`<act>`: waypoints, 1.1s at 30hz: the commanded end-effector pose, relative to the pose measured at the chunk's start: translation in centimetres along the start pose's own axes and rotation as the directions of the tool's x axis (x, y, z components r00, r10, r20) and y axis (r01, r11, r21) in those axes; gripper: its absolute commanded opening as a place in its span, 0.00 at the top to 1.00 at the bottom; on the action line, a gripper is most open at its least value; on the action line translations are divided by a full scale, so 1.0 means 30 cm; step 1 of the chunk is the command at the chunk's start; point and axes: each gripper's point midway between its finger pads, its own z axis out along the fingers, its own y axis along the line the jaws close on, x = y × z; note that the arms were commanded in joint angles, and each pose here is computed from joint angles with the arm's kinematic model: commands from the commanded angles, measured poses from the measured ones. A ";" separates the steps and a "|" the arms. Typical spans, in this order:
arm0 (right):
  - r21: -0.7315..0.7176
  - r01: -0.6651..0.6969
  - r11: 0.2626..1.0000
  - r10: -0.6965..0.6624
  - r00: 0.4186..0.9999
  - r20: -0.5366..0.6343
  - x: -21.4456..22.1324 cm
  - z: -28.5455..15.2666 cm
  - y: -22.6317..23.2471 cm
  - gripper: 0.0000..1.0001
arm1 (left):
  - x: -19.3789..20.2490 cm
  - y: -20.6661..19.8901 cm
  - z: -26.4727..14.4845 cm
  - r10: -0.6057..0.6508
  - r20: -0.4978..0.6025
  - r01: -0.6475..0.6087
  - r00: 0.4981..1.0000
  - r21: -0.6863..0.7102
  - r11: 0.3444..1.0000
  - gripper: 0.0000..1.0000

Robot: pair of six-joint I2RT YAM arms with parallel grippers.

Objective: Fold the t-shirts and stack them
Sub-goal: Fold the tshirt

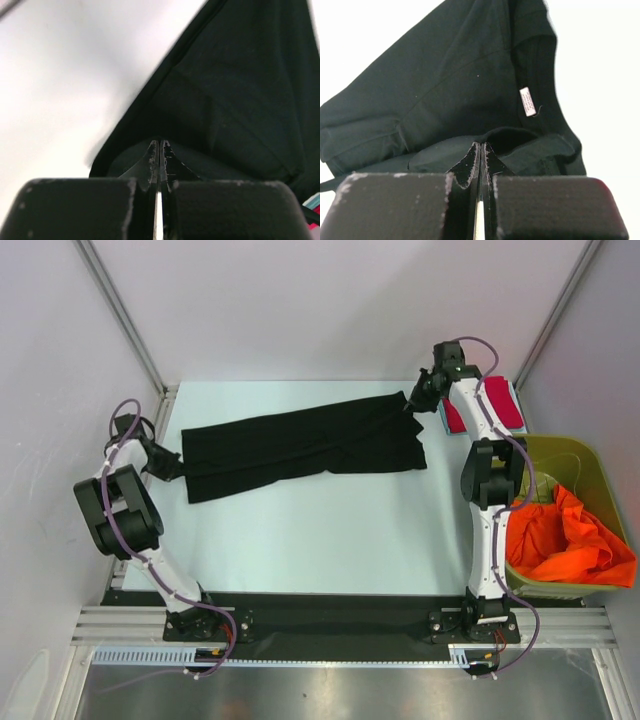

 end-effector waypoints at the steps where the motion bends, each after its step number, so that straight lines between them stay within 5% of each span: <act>1: -0.074 0.020 0.997 -0.017 0.999 0.042 -0.054 -0.012 0.057 1.00 | -0.086 -0.047 -0.031 -0.010 0.082 0.009 0.997 0.006 1.000 1.00; 33: -0.165 -0.077 0.983 0.098 0.988 0.122 -0.152 0.130 0.060 1.00 | -0.216 -0.145 0.142 -0.033 0.042 0.032 0.999 0.016 0.999 1.00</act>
